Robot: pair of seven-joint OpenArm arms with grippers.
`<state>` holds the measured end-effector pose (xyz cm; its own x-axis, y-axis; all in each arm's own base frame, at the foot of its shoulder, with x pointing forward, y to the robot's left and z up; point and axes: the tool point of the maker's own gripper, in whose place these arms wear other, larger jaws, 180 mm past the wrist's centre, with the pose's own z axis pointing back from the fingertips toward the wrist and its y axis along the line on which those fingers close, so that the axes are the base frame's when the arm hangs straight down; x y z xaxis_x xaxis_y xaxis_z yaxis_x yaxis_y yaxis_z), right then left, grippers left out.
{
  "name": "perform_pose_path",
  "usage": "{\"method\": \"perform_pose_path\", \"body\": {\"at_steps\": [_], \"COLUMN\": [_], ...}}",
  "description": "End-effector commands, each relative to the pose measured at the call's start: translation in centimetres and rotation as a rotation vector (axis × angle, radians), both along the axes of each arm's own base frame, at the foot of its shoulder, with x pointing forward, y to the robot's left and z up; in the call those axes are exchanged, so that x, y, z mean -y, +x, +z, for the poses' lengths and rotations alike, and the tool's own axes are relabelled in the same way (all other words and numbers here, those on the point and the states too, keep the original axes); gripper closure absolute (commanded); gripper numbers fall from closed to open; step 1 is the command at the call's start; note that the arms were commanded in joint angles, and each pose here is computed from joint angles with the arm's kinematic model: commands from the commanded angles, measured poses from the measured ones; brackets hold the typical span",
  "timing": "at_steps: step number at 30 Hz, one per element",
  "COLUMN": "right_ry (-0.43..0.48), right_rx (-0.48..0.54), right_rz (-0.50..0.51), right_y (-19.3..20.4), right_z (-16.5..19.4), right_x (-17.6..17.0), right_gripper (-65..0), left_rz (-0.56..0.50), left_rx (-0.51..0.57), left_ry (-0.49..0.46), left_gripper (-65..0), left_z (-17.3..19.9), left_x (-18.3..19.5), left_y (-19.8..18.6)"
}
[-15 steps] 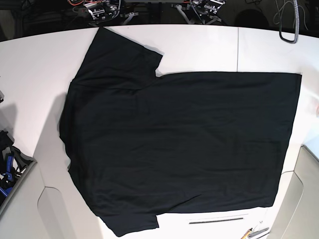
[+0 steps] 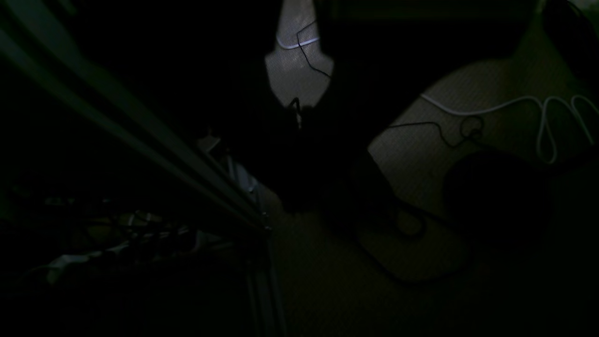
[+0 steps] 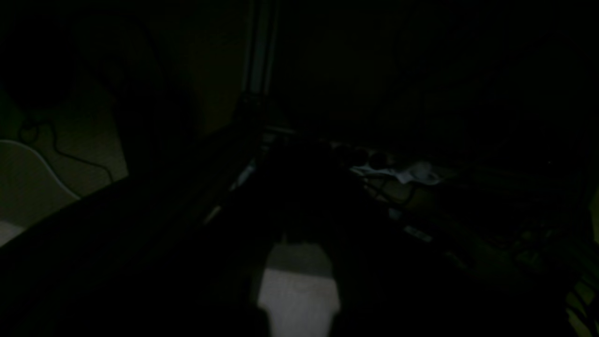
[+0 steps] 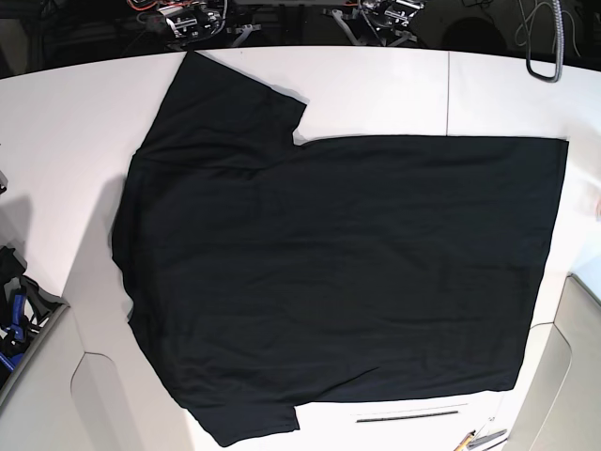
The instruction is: Fold the T-shirt properly
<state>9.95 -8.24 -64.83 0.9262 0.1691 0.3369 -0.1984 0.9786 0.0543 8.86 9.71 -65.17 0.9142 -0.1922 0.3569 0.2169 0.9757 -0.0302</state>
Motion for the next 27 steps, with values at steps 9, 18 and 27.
{"method": "perform_pose_path", "body": {"at_steps": [9,18,27], "right_ry": [-0.002,-0.003,0.017], "right_rx": [0.027,0.024,0.017], "right_rz": [-0.002,-0.002,-0.004], "right_y": [0.8,0.6,-1.9], "right_z": [0.2,0.2,0.4], "right_x": [0.0,0.1,-0.6], "right_gripper": [0.0,0.0,0.0], "left_rz": [0.000,0.000,0.001], "left_rx": [0.023,0.025,-0.017], "left_ry": [-0.011,-0.008,-0.006], "left_gripper": [0.0,0.0,0.0], "left_z": [0.2,0.2,-0.1], "left_x": [0.3,0.1,0.0], "left_y": [0.6,0.6,-2.3]}}
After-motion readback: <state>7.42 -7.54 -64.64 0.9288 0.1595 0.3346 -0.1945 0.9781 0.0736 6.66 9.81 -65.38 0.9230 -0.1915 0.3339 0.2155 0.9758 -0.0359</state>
